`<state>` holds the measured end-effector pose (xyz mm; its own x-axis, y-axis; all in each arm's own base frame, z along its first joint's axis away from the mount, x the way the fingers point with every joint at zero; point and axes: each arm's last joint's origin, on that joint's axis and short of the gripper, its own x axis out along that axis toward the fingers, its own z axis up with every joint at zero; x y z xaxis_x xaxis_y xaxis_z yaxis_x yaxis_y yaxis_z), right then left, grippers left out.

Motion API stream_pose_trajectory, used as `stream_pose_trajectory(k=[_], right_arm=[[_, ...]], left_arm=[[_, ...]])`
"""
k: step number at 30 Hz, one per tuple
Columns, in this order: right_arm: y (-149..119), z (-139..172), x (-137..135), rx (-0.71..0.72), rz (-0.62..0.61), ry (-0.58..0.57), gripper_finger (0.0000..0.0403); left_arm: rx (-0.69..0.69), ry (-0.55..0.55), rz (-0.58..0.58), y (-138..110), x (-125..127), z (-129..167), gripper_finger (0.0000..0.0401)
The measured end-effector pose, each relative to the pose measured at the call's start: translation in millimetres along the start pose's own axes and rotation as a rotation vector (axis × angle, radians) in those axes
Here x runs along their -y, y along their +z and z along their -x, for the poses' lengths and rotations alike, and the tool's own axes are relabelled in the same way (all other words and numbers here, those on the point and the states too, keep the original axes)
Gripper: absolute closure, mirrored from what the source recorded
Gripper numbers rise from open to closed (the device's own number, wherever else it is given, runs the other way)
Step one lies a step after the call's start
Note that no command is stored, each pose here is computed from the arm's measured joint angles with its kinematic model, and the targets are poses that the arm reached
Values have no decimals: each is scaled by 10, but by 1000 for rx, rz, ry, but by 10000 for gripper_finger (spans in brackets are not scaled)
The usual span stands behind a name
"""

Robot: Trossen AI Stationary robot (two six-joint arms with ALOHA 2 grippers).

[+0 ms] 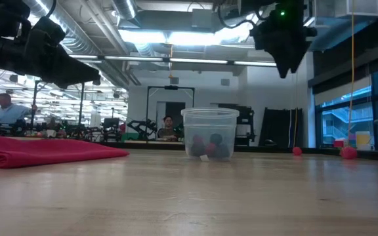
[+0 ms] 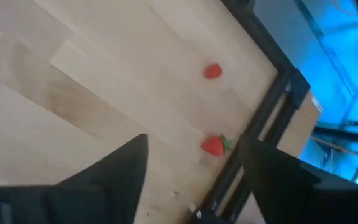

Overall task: Pick and placing Produce into tupperware
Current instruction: Put the strawberries into the transparent bin

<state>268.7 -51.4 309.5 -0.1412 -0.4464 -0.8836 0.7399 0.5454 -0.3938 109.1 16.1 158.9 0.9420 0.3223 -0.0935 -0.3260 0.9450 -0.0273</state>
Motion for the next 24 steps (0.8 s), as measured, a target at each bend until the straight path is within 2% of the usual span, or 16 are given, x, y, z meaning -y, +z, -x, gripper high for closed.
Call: stream_pose_trajectory(k=[7, 10, 14, 18, 24], right_arm=[[-59, 81, 81, 16, -49, 19, 71], [-170, 59, 110, 14, -58, 14, 53], [-461, -126, 178, -15, -89, -30, 47], [-756, -380, 298, -25, -231, -103, 46], [-1139, -845, 418, -25, -547, -134, 46]], left_arm=[[-11, 0, 11, -11, 0, 0, 277], [-16, 1, 22, -16, -1, 0, 277], [-21, 1, 21, -20, -1, 0, 277], [-20, 1, 21, -20, -1, 0, 277], [-20, 1, 23, -20, -1, 0, 277]])
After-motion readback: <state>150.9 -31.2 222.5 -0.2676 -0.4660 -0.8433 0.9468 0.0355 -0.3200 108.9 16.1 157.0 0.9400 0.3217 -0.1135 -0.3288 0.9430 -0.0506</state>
